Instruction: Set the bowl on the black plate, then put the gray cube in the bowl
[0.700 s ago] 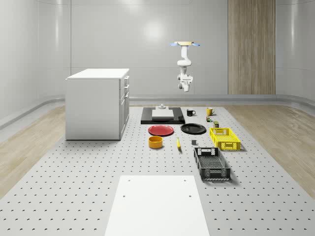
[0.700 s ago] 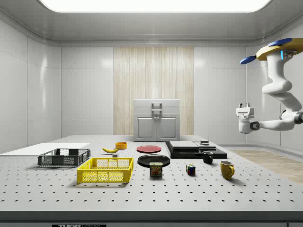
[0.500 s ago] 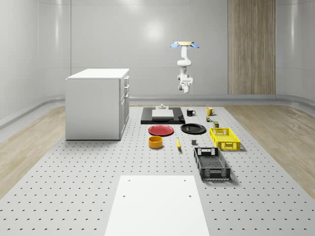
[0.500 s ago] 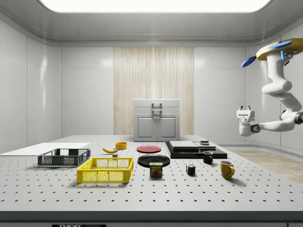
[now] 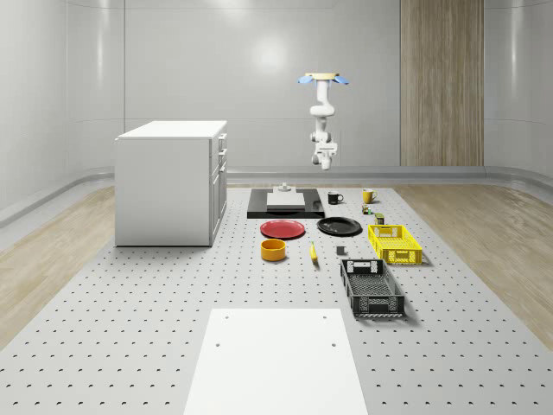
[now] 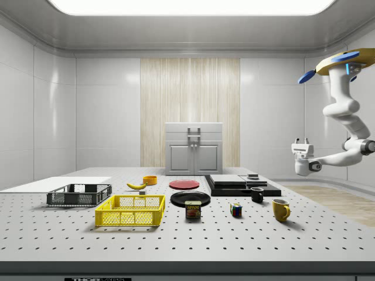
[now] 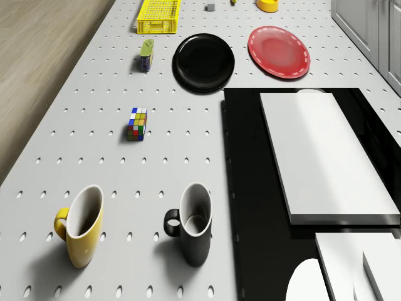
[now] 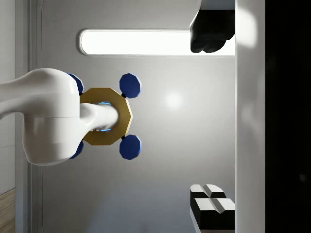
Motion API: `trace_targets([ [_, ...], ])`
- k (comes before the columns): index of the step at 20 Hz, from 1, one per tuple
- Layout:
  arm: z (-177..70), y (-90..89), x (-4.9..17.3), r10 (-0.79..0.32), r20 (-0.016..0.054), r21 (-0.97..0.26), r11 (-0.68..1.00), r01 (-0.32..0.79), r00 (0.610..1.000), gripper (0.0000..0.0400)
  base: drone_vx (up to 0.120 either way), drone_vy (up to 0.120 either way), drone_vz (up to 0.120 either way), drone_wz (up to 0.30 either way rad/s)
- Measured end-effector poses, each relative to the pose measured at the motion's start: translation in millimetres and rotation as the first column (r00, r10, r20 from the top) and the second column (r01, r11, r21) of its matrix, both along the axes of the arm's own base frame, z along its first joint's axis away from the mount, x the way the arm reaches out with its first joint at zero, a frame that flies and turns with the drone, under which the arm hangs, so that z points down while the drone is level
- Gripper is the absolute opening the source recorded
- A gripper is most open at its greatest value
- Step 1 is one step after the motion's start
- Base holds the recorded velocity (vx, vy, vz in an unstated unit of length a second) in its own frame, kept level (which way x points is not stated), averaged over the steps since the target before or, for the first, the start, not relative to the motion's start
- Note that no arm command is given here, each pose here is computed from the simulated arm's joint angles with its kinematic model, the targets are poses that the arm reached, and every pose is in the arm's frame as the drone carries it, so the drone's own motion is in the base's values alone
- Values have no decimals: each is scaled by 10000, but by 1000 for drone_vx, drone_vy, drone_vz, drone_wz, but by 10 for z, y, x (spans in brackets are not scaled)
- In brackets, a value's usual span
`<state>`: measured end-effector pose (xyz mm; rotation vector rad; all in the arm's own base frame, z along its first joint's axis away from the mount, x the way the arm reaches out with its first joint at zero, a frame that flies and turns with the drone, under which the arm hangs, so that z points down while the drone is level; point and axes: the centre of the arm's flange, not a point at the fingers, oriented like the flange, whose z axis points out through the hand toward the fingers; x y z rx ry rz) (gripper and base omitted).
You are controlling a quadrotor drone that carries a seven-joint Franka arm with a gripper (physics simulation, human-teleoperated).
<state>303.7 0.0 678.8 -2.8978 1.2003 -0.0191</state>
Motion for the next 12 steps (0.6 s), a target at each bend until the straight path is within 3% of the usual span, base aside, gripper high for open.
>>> trace_targets([
  [12,118,1,3,0,92,-3,10000,0,10000,400,120,-120,0,0],
])
